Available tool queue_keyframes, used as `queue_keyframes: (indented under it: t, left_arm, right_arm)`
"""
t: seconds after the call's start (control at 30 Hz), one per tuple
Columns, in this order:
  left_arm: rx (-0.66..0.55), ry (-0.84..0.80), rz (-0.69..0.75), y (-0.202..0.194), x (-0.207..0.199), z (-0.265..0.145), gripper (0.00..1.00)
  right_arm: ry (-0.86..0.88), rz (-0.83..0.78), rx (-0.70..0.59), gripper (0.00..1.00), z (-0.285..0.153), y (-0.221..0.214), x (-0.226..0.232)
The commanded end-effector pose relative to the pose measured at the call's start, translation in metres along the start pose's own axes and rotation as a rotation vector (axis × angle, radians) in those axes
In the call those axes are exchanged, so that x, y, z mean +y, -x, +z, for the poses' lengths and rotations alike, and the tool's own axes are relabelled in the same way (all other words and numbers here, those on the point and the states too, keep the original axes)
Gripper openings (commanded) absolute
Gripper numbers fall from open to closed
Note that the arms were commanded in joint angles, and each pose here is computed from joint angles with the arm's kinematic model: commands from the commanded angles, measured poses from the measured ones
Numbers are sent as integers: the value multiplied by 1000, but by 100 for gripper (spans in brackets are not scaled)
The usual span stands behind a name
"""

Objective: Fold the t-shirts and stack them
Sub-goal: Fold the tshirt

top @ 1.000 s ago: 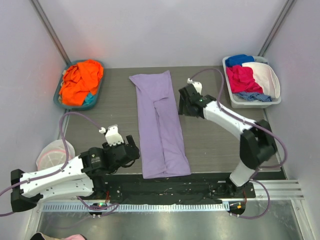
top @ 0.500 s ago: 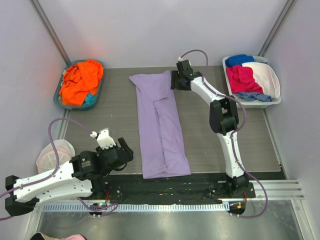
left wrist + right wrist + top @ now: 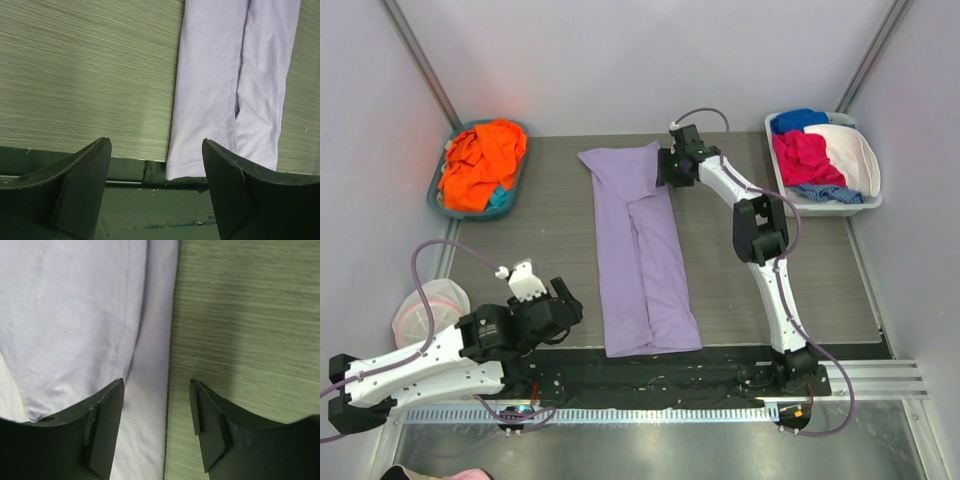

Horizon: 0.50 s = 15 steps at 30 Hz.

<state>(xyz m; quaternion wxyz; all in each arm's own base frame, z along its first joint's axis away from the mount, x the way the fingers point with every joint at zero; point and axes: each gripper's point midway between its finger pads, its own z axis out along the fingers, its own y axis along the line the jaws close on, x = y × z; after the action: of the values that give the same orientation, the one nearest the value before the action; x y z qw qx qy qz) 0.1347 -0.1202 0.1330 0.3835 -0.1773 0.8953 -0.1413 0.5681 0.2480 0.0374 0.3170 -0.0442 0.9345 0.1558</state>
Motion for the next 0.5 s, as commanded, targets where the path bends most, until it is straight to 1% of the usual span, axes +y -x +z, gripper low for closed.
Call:
queue_keyframes:
  t: [0.0,0.1,0.13,0.17,0.2,0.23,0.27,0.47]
  left_arm:
    - [-37,15,-39,6,9,0,77]
    - [-38,11,-50,5,12,1,77]
    - [-39,15,-51,5,13,1,77]
    - [-40,14,-55,5,13,1,77]
    - [-40,16,-53,5,14,1,77]
    - [-44,17,-53,6,14,1,77]
    - [-44,18,-51,5,14,2,77]
    - [-71,31,-10,8,8,7,76]
  right_arm:
    - [71,-17,23,59,7,-6,14]
    - [70,-17,37,36,11,-12,12]
    - [69,-15,42,19,11,-14,10]
    - [63,-14,48,10,12,-16,9]
    - [46,-14,44,4,12,-17,6]
    - [35,-12,44,1,12,-17,3]
    - [17,-9,54,1,14,-23,-3]
    - [-66,39,34,1,5,-23,-34]
